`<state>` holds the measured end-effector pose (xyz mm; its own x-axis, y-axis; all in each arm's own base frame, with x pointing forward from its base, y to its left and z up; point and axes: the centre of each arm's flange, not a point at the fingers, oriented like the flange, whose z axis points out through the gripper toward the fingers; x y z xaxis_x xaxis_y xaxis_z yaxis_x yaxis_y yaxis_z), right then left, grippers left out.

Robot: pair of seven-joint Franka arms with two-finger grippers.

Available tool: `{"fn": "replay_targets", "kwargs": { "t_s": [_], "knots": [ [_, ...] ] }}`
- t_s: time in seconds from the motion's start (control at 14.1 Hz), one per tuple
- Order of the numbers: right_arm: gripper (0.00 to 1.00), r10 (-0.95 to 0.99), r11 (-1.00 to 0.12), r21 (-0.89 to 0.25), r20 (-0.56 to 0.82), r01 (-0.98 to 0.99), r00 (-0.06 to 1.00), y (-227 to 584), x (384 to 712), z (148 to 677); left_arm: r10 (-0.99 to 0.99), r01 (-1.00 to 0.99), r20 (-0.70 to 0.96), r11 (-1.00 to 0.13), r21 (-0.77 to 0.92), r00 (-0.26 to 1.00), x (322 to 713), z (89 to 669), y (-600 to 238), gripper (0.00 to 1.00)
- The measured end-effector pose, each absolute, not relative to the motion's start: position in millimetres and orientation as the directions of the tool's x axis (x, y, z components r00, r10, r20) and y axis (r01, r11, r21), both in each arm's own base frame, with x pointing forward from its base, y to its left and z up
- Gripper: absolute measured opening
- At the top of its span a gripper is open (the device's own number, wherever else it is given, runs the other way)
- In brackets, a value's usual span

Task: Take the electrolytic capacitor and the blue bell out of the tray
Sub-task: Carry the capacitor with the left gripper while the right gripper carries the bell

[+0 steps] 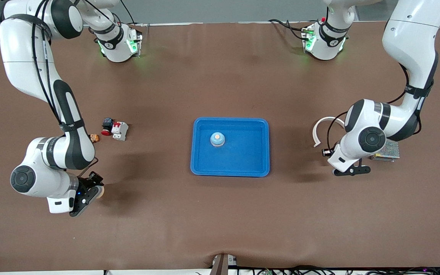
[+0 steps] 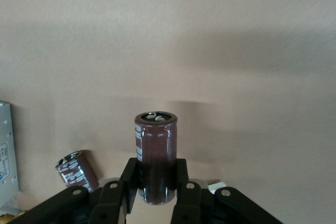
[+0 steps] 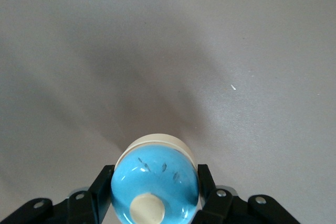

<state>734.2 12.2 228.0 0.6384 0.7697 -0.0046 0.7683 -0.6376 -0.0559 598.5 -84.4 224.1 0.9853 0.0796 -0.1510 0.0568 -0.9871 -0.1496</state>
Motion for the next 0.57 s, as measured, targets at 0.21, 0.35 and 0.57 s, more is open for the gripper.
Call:
{"fn": "replay_targets", "kwargs": {
  "t_s": [0.21,0.35,0.57],
  "knots": [
    [0.68,0.783,-0.621,-0.047,0.003,0.782,0.622,12.1,735.3,222.2,0.085,0.067,-0.132,-0.988,-0.138,0.988,585.0,214.7,-72.4,0.33],
    [0.68,0.791,-0.610,-0.045,0.007,0.791,0.611,11.0,735.7,215.2,0.094,0.083,-0.104,-0.990,-0.111,0.990,571.4,198.8,-61.5,0.33],
    [0.68,0.791,-0.610,-0.060,0.011,0.790,0.612,9.8,734.3,204.5,0.111,0.102,-0.094,-0.991,-0.091,0.989,556.4,185.5,-48.0,0.33]
  ]
}}
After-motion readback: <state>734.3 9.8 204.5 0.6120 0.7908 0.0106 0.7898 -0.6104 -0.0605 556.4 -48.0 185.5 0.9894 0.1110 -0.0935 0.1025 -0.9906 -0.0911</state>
